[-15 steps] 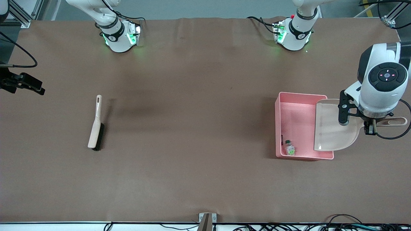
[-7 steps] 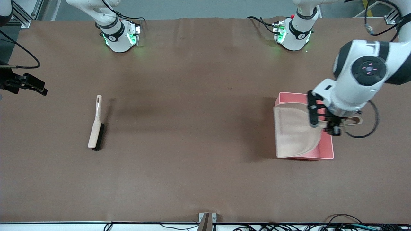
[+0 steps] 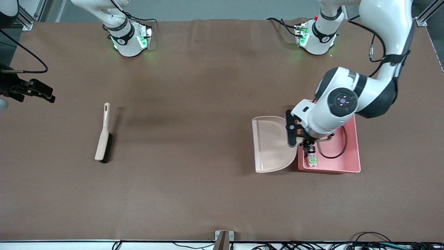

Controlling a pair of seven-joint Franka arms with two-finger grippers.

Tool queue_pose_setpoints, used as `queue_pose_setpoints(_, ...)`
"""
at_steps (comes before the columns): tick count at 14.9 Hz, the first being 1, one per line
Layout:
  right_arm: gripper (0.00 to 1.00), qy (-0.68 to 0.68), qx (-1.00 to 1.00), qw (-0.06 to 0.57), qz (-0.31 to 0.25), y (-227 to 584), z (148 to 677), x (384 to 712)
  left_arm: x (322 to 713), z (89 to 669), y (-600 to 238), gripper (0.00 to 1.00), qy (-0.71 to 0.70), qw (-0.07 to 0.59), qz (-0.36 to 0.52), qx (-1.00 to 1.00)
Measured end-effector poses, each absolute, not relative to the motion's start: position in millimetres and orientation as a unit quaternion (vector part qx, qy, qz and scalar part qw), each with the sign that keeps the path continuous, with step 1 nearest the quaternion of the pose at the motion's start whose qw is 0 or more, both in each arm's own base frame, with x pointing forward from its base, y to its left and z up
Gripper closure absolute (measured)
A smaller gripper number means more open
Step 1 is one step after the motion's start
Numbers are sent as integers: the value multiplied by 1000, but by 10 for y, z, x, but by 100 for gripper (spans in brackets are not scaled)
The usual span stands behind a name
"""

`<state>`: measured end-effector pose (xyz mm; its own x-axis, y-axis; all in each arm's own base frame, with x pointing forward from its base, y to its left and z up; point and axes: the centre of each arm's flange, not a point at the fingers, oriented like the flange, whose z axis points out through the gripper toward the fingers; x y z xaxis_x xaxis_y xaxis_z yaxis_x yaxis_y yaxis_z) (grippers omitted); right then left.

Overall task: Clean e-waste and dump in bin
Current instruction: 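Move the dustpan with the left gripper back beside the bin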

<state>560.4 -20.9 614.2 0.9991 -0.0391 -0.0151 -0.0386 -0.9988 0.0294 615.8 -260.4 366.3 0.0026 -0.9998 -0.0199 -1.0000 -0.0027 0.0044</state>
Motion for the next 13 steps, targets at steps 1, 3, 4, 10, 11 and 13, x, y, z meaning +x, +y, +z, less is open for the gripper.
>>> queue_pose_setpoints(1, 0, -19, 1000, 15, -8, -208, 6143, 5604, 6129, 3575, -2734, 67, 707, 2, 5, -707)
queue_pose_setpoints(3, 0, -17, 1000, 17, -8, -189, 6143, 5605, 6073, 3396, -2919, 67, 714, -4, -2, -700)
queue_pose_setpoints(4, 0, -15, 1000, 21, -8, -173, 6143, 5605, 6037, 3301, -2986, 67, 718, -7, -3, -696)
queue_pose_setpoints(10, 0, 1, 999, 31, -7, -9, 6145, 5608, 5738, 2811, -3188, 67, 737, 7, -21, -676)
queue_pose_setpoints(11, 0, 2, 999, 32, -7, -6, 6145, 5608, 5696, 2749, -3190, 67, 735, 16, -21, -678)
queue_pose_setpoints(13, 0, 2, 999, 32, -7, -7, 6145, 5608, 5624, 2674, -3213, 67, 726, 31, -19, -687)
